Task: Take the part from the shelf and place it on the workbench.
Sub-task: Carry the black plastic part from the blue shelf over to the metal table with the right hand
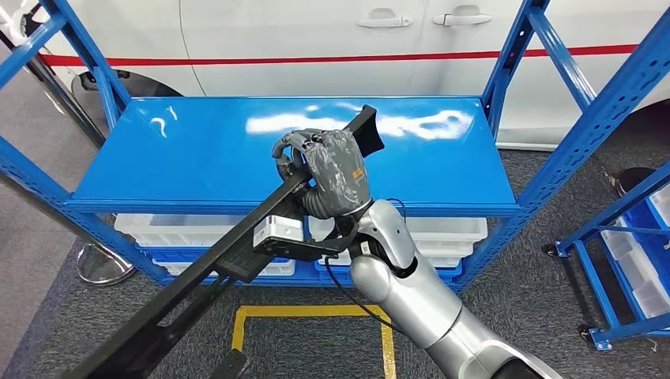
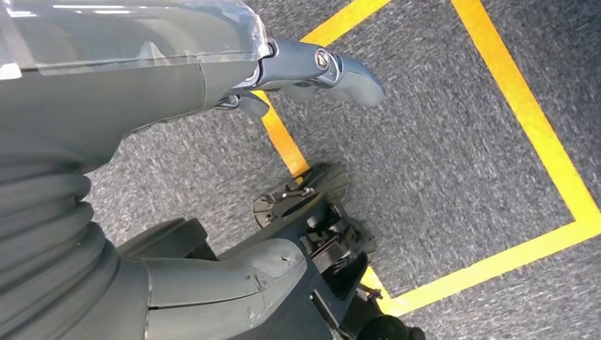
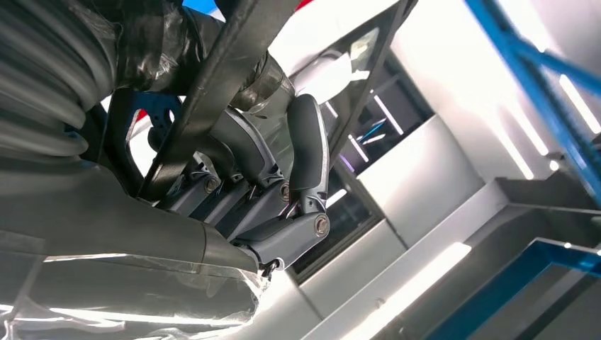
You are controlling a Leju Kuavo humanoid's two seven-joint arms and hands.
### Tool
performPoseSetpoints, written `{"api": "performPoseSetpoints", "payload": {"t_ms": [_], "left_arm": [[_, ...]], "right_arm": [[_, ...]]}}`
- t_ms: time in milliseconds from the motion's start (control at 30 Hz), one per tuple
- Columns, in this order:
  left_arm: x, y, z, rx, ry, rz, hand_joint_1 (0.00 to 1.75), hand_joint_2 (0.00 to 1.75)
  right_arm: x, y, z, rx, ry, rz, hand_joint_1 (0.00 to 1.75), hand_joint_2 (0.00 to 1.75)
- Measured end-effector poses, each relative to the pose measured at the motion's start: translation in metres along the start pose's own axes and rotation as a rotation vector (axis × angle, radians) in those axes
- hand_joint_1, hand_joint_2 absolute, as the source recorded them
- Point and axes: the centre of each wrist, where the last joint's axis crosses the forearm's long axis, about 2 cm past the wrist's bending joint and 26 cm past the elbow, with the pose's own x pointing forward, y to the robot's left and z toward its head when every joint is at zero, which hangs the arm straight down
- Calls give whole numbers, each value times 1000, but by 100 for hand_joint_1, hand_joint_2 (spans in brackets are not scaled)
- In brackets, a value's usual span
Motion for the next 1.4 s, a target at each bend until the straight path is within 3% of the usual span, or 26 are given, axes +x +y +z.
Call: {"api": "performPoseSetpoints", "payload": {"t_ms": [667,1400], "left_arm": [[9,-6,-3,-11,-9,6,0,175],[9,-10,-3,7,-4,21,0,175]], "right_arm": [[-22,-9,-6,-42,54,60,175,175],[-11,-16,-14,-86,13,27,175,175]]}}
